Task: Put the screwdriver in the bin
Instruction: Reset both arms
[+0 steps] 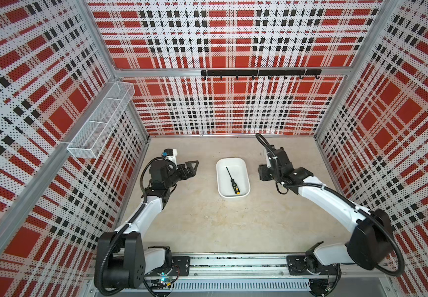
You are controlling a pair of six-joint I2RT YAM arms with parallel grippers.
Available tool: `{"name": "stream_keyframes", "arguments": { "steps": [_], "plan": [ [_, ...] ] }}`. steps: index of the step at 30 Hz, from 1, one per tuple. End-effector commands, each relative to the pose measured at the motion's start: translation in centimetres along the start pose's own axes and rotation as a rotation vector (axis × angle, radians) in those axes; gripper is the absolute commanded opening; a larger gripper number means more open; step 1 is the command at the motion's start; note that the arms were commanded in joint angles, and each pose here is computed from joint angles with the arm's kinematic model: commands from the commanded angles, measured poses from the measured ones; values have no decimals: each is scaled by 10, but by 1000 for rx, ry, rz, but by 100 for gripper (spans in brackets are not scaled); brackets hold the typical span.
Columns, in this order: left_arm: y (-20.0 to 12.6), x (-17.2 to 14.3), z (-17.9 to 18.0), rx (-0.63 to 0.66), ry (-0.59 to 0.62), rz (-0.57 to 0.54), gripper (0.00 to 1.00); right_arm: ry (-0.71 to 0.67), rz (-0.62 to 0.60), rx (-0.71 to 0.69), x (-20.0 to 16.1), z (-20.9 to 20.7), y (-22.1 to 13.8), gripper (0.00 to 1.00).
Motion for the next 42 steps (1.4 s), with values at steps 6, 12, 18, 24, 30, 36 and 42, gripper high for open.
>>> {"name": "stream_keyframes", "arguments": {
  "steps": [6, 12, 18, 24, 30, 36, 42],
  "plan": [
    [-20, 16, 25, 227, 70, -196, 98, -117, -442, -120, 14, -47, -31, 59],
    [-44, 12, 23, 350, 190, -360, 98, -5, -464, -142, 2, -97, -20, 58],
    [-62, -12, 16, 462, 392, -437, 98, -10, -508, -141, -17, -120, -6, 57],
    [-67, -27, 22, 548, 456, -443, 98, -2, -541, -116, -31, -131, 14, 57],
    [-61, -34, 29, 576, 493, -431, 98, 28, -604, -86, -39, -141, 27, 57],
    [-60, -48, 35, 583, 503, -442, 98, -24, -617, -85, -36, -141, 35, 57],
    [-58, -59, 43, 585, 486, -441, 98, 20, -674, -70, -47, -157, 42, 58]
  ]
}}
Point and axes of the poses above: each gripper's point midway between its finger pads, its own y axis out along the fingers, its own z axis along the line the jaws close on, x = y × z, the point moved 8 cm from there along -y, back along the fingers, and after that the axes turned 15 degrees about y, right-handed, at the moved point
